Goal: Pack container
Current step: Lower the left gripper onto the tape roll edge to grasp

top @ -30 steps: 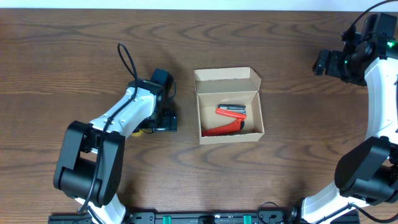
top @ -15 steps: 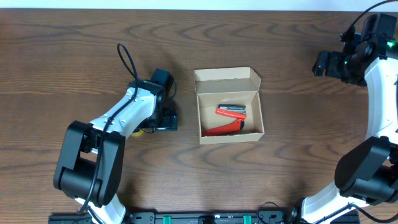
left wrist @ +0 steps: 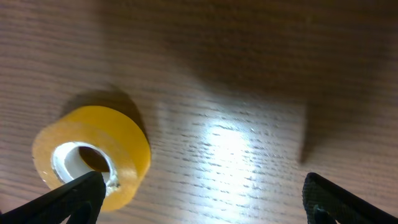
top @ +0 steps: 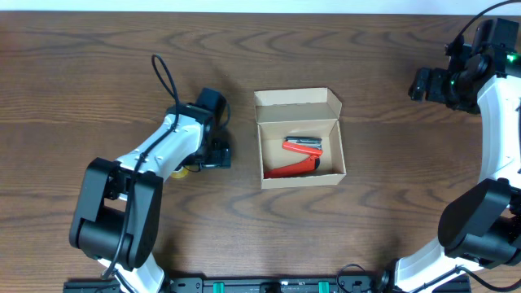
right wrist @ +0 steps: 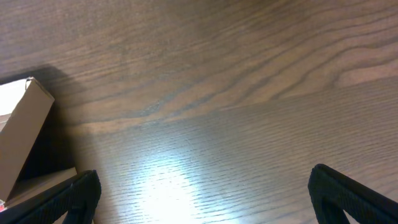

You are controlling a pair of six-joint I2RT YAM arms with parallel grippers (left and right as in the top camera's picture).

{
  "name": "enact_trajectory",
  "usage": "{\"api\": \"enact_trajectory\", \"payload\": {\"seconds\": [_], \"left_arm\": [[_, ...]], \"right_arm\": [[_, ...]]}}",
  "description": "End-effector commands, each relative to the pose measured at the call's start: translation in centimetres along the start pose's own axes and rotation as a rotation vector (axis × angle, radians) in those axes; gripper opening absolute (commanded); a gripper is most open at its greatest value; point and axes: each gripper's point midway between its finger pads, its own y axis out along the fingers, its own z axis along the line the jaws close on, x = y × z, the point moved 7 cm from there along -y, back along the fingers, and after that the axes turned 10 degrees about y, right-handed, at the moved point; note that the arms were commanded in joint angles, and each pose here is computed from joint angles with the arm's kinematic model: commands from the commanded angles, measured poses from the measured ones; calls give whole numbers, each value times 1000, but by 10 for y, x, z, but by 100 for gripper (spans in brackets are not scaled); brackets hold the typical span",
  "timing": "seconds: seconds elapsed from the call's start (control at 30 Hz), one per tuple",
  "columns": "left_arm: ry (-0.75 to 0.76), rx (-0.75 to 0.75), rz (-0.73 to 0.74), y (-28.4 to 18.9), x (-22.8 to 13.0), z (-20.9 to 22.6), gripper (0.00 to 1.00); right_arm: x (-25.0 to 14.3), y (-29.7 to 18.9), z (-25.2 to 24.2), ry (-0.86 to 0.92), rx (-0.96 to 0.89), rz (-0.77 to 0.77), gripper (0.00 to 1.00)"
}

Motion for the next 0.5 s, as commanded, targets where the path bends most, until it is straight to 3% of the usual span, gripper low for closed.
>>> {"api": "enact_trajectory", "payload": {"seconds": [0.0, 0.33, 0.4, 0.47], "left_arm": [[-24, 24, 12, 6, -1, 11, 100], [-30, -23, 52, 24, -15, 9, 100], [-30, -28, 67, 26, -18, 8, 88], [-30, -58, 73, 26, -18, 5, 60]], "right_arm": [[-2, -3, 1, -16, -7, -6, 99], [-1, -3, 1, -16, -7, -7, 99], [-1, -3, 1, -16, -7, -6, 99], [-1, -3, 1, -16, -7, -6, 99]]}}
